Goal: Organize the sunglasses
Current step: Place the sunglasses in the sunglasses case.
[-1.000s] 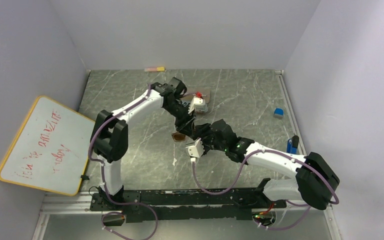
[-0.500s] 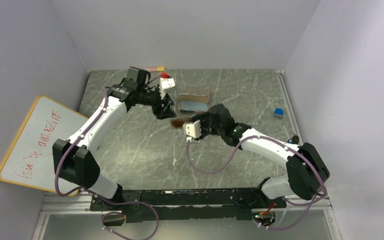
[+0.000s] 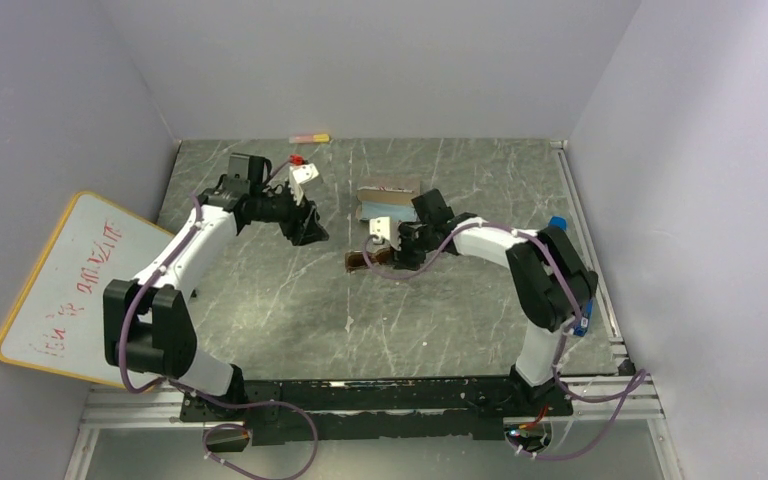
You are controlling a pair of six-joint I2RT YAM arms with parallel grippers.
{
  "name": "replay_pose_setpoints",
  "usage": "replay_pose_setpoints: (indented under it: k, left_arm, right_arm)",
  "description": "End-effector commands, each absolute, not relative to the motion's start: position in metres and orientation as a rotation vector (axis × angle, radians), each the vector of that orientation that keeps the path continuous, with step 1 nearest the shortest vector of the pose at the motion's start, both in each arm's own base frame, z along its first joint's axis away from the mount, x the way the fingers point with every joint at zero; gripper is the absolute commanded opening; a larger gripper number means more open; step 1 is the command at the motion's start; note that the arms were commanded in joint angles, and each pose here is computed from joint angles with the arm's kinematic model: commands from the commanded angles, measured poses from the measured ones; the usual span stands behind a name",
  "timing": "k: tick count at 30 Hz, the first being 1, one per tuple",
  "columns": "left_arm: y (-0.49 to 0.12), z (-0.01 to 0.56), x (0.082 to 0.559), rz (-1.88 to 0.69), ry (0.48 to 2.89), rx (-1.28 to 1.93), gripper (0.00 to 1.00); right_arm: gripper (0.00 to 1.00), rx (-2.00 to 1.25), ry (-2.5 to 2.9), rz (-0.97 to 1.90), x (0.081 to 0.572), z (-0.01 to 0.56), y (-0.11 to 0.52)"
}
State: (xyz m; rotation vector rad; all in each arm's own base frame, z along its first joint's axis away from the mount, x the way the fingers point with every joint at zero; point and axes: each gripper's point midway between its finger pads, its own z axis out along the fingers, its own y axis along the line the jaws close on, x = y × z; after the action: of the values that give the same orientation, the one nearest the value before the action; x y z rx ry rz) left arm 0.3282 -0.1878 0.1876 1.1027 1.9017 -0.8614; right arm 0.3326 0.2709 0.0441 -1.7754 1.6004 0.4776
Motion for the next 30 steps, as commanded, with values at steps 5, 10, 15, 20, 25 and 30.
replay_pose_setpoints:
  k: [5, 10, 15, 20, 25, 30]
  left_arm:
    - [-0.193, 0.222, 0.317, -0.861, 1.736, 1.121, 0.65]
    - [-0.193, 0.23, 0.314, -0.851, 1.698, 1.11, 0.64]
    - [-0.193, 0.228, 0.316, -0.841, 1.699, 1.095, 0.63]
    - [-0.193, 0.222, 0.317, -0.844, 1.705, 1.087, 0.63]
    - [-0.194, 0.217, 0.319, -0.856, 1.712, 1.086, 0.62]
    - [-0.195, 0.213, 0.32, -0.862, 1.709, 1.096, 0.62]
  right_arm:
    - [0.4, -1.758, 1.674, 0.672, 0.32, 0.028, 0.274]
    - [0.41, -1.78, 1.671, 0.622, 0.319, 0.021, 0.273]
    - [0.41, -1.734, 1.57, 0.6, 0.324, 0.056, 0.28]
    - [0.41, -1.672, 1.381, 0.466, 0.334, 0.114, 0.282]
    - [0.41, -1.644, 1.323, 0.386, 0.341, 0.136, 0.282]
    - [0.41, -1.596, 1.323, 0.291, 0.361, 0.147, 0.28]
